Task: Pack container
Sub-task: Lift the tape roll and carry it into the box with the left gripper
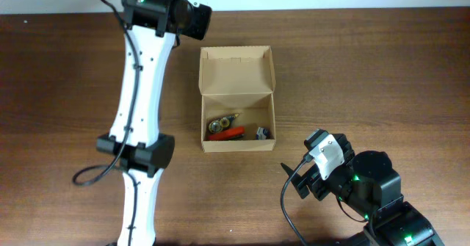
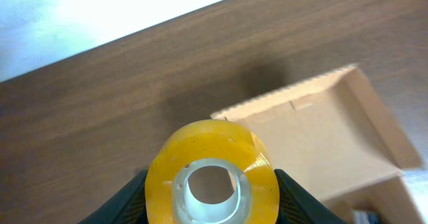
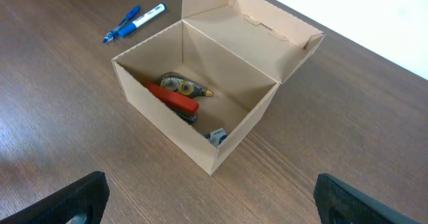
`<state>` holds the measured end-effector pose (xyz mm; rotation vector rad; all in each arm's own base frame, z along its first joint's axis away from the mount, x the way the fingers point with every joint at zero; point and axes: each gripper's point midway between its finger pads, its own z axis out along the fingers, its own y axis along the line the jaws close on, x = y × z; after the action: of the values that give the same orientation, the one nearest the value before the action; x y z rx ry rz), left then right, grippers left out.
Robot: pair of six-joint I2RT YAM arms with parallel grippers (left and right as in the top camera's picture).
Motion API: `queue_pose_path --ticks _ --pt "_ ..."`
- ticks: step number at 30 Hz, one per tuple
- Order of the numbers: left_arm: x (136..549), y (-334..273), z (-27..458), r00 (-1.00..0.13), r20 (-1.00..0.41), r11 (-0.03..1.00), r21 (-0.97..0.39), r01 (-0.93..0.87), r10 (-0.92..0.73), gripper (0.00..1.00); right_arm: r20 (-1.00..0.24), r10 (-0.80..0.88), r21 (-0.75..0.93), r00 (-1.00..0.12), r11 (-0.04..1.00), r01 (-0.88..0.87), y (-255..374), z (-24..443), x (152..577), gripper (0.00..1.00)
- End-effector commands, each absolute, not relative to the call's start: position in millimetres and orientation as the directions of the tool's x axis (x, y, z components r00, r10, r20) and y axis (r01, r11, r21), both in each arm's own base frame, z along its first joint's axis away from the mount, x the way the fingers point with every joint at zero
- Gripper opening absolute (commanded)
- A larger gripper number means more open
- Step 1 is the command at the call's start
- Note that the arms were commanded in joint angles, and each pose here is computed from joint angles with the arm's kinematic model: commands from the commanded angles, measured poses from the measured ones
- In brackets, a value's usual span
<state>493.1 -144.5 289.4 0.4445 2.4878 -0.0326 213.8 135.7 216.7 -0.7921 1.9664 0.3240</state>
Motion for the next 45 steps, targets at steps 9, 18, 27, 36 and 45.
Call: queue_pose_path --ticks 9,18,27,36,45 --pt "456.1 -162.6 262.9 -0.799 -0.463 0.913 0.060 0.403 0.383 0.30 -0.854 -0.403 -0.104 -0.329 0.752 -0.651 136.2 215.2 213.9 0.99" --pt "426.0 -196.7 230.2 -0.783 -0.364 0.853 0.068 0.518 0.504 0.30 -0.854 -0.403 -0.104 -0.329 0.752 -0.651 136.2 215.2 213.9 0.99" --pt "393.6 -233.7 203.8 -0.695 -0.288 0.730 0.020 0.684 0.659 0.26 -0.854 -0.403 -0.104 -0.329 0.752 -0.651 136.2 215.2 213.9 0.99" --pt "374.4 -255.5 170.7 -0.661 -0.232 0.679 -0.004 0.734 0.714 0.25 -0.854 -0.403 -0.104 -0.329 0.752 -0.651 136.2 215.2 213.9 0.99" --pt "355.0 -279.0 143.1 -0.609 -0.226 0.605 -0.095 0.791 0.761 0.25 -0.854 -0.403 -0.104 -0.329 0.752 -0.651 136.2 215.2 213.9 0.99"
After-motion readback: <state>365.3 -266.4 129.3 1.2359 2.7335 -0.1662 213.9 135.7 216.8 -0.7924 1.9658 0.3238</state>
